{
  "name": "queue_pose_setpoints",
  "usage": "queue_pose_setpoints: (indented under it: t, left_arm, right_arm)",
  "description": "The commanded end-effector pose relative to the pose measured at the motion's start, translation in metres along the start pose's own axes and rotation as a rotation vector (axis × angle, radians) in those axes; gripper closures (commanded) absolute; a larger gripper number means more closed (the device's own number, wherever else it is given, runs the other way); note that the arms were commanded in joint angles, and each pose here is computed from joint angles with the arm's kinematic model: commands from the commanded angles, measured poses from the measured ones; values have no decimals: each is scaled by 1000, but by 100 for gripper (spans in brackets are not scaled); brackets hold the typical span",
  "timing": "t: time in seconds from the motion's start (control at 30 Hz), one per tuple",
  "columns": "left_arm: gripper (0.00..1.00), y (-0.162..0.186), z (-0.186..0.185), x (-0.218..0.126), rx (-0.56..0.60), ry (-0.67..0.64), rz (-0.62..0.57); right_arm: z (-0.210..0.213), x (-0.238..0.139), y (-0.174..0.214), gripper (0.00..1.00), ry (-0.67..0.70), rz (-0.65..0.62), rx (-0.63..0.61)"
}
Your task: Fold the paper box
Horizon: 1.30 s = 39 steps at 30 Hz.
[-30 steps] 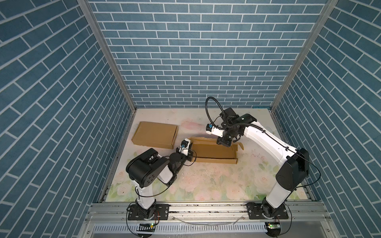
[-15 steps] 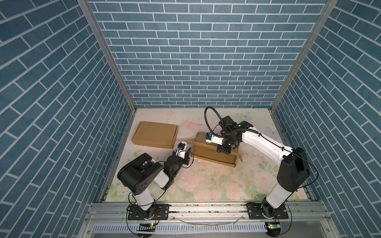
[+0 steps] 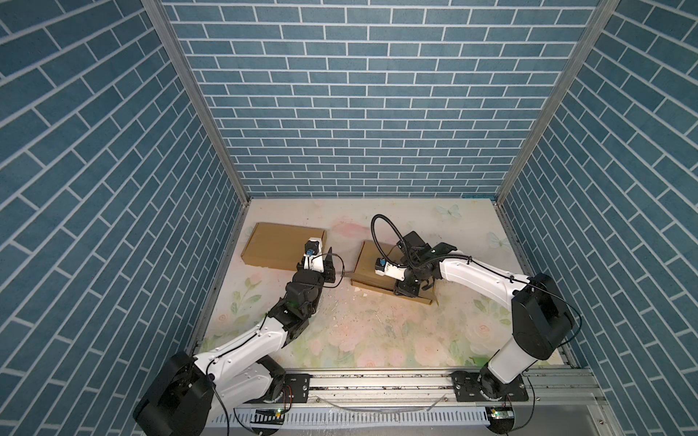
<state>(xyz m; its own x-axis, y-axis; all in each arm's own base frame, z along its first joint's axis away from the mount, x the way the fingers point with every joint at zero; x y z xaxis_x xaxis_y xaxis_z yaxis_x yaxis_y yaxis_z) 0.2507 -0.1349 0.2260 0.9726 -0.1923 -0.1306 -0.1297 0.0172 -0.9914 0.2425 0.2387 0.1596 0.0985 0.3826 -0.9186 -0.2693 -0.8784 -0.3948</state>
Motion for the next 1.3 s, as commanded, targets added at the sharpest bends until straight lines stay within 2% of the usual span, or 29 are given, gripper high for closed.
queue_pose_setpoints:
  t: [0.0,0.07,0.23,0.4,0.5,0.63,0.77,0.93,1.0,1.13,1.2,1.27]
  left_arm:
    - [54,16,-18,15,96,128,186]
    - [54,13,-36,27,85,253,229]
    - [56,23,-82,51,33,586,354]
    - [60,56,-97,65,-36,682,466]
    - [61,80,-99,70,-63,689,521]
    - [61,98,-97,71,-73,663,556]
    - [61,89,-95,69,-62,658,530]
    - [59,64,-93,70,-21,637,509]
    - [58,54,-87,73,-28,599,516]
    - [55,38,-64,86,-110,517,538]
    - [51,35,-53,93,-154,493,561]
    - [47,37,-45,99,-180,463,588]
  right_arm:
    - [3,10,6,41,-11,-21,58]
    - [6,15,9,36,-35,-18,91]
    - [11,25,18,32,-57,-41,153]
    - [11,23,20,31,-46,-86,219]
    - [8,15,19,31,-34,-140,285]
    - [-5,-7,22,32,40,-260,442]
    - [-20,-31,37,32,170,-330,594]
    - [-44,-62,74,31,409,-379,862]
    - [-51,-70,90,36,492,-396,984]
    - [-58,-77,111,53,484,-416,1148]
    - [-59,-78,119,55,427,-430,1200]
    - [-60,-77,124,53,337,-463,1250]
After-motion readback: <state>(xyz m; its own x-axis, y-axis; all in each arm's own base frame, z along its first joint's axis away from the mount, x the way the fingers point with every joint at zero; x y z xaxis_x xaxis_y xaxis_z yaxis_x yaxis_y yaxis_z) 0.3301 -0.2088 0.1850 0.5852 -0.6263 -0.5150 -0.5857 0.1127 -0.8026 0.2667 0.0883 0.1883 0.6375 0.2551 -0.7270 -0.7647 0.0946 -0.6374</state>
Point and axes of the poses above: each gripper's point midway between its finger pads, its own x axis out along the fingers, its own z axis along the line the jaws close on, y = z × x, the point moved 8 cm from there along -x, back along the fingers, and after that the axes turned 2 degrees about x, right-handed, at the moved point
